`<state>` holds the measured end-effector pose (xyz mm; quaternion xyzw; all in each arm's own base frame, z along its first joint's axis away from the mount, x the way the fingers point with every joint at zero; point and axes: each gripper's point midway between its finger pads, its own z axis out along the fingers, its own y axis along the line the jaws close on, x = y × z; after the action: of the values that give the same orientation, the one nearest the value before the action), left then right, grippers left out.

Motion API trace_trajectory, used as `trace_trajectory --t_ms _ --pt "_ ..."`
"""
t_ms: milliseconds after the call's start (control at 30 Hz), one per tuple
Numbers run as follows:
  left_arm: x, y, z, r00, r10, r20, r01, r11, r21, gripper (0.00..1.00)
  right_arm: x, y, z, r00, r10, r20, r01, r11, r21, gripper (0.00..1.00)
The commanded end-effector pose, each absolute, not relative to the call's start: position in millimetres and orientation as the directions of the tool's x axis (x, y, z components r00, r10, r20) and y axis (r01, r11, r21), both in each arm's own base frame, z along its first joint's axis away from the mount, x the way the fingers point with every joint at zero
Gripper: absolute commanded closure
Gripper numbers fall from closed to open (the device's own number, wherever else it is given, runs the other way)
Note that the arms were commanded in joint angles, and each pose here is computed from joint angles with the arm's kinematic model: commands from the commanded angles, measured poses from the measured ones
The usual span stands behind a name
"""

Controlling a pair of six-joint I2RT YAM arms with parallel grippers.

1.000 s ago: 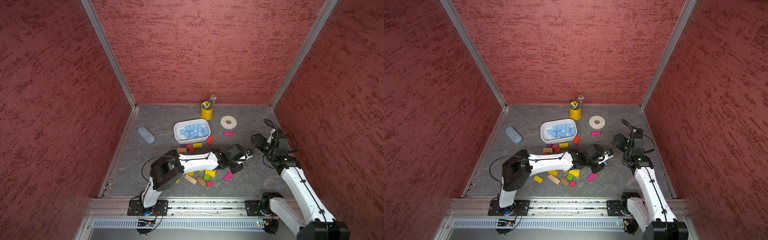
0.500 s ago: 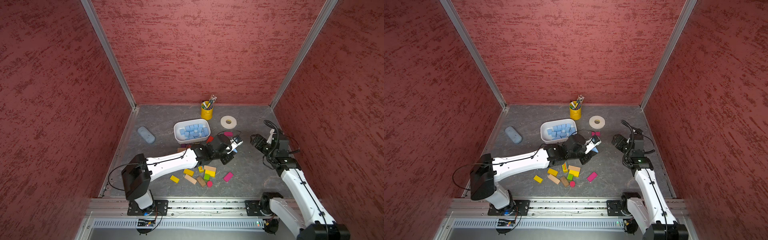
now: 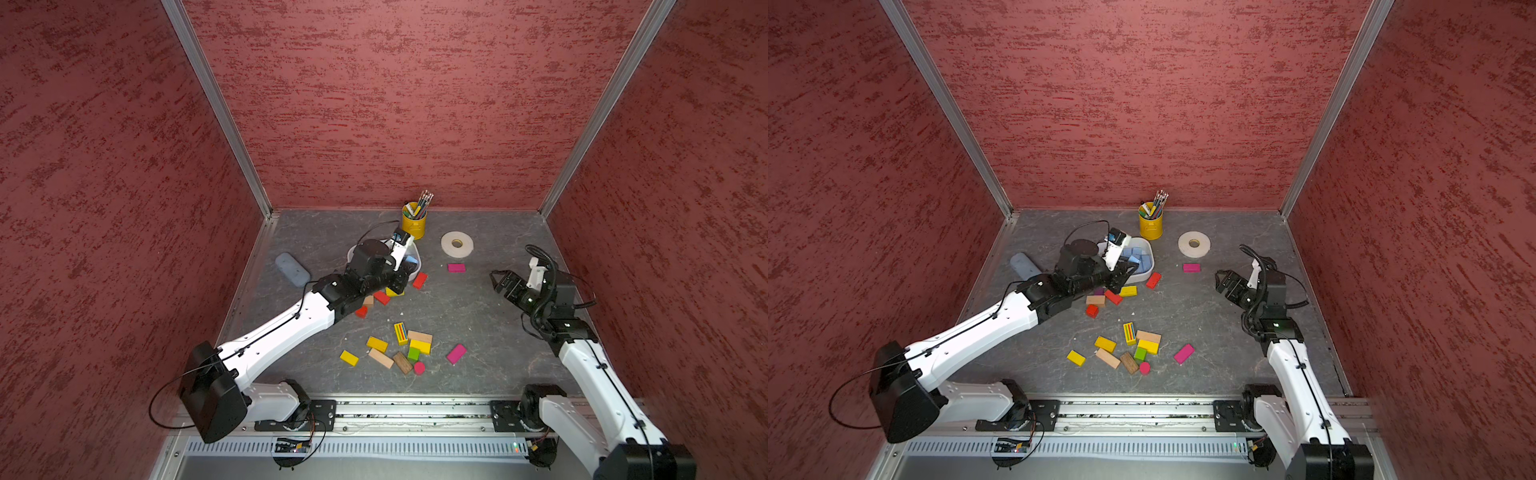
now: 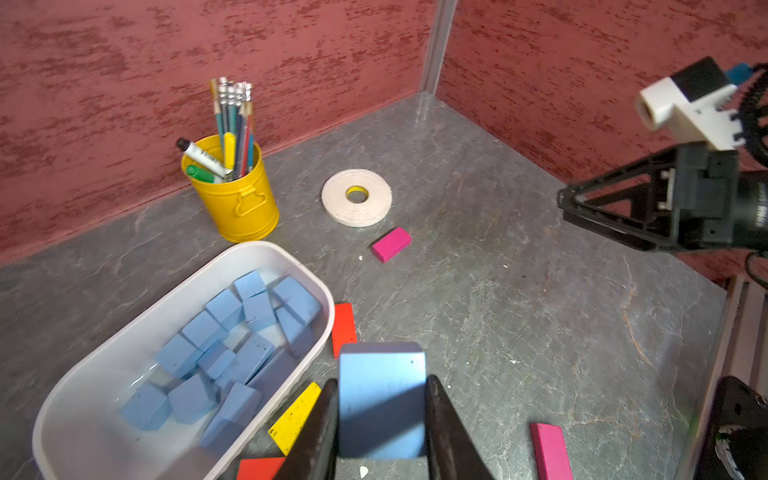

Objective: Pick out the blue building blocks
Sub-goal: Place the building block in the storage box.

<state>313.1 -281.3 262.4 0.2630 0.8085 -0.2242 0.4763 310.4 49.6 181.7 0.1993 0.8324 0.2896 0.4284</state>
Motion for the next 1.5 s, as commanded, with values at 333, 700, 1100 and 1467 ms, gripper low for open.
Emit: trace_trajectory --t_ms 333,700,1100,1467 --pt "374.2 -208.7 219.7 -0.589 0.014 -0.808 0.406 0.87 -0.281 0.97 312.1 85.1 188.4 -0.624 0.519 -0.584 -0.116 0.678 0.726 0.01" --pt "419.7 -188.1 169.9 -0.686 -0.051 -0.726 0.289 0.896 -0.337 0.95 306.6 99.4 191.9 -0.647 0.481 -0.591 -0.178 0.659 0.731 0.01" --pt "451.6 -206.8 132.7 -0.744 -0.07 -0.664 0.268 0.879 -0.393 0.86 297.7 121.8 190.2 -0.689 0.417 -0.593 -0.24 0.64 0.73 0.01" --pt "463.5 -217.0 113.7 -0.776 -0.058 -0.627 0.263 0.875 -0.407 0.72 285.8 155.3 195.6 -0.712 0.329 -0.62 -0.343 0.609 0.716 0.01"
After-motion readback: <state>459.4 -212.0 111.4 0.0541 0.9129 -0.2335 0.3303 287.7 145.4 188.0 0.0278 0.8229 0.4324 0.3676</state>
